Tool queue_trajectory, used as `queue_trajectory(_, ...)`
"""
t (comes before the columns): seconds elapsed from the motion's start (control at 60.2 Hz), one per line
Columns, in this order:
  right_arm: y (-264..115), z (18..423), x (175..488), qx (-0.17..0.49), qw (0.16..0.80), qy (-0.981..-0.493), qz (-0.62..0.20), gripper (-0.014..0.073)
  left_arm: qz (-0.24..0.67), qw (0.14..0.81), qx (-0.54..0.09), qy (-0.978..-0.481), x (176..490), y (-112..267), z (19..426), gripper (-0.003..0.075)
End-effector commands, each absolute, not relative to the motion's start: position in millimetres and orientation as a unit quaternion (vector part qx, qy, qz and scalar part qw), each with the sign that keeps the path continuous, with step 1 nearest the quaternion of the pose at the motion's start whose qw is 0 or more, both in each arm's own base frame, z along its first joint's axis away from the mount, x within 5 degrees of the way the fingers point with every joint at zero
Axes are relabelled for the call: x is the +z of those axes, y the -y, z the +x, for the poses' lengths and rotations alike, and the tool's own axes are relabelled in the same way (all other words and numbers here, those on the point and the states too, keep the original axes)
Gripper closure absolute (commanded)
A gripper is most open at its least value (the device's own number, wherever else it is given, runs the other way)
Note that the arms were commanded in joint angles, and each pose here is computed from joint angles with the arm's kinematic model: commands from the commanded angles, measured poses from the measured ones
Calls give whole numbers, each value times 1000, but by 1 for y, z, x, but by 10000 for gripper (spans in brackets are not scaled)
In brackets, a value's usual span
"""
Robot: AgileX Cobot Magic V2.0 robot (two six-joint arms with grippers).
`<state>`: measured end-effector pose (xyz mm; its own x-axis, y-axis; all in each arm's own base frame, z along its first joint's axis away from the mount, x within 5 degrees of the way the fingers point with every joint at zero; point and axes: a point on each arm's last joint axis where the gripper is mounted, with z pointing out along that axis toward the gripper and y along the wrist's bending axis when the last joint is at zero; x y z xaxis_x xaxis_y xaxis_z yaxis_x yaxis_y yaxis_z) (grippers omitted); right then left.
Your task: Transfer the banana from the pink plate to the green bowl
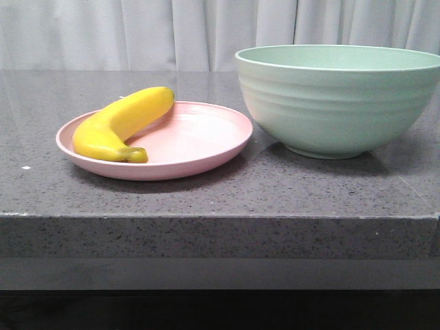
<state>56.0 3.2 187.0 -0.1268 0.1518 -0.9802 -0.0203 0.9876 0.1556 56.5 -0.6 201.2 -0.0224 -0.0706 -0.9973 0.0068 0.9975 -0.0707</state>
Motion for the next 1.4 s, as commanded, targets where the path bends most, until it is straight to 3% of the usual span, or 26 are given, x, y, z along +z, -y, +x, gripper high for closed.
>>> queue_trajectory(0.0,-2,55,195,60,695,-715,45,657,-26,733,-32,-679,209,0,55,741)
queue_trajectory(1.38,-2,55,197,60,702,-708,46,657,-28,735,-33,-676,210,0,55,741)
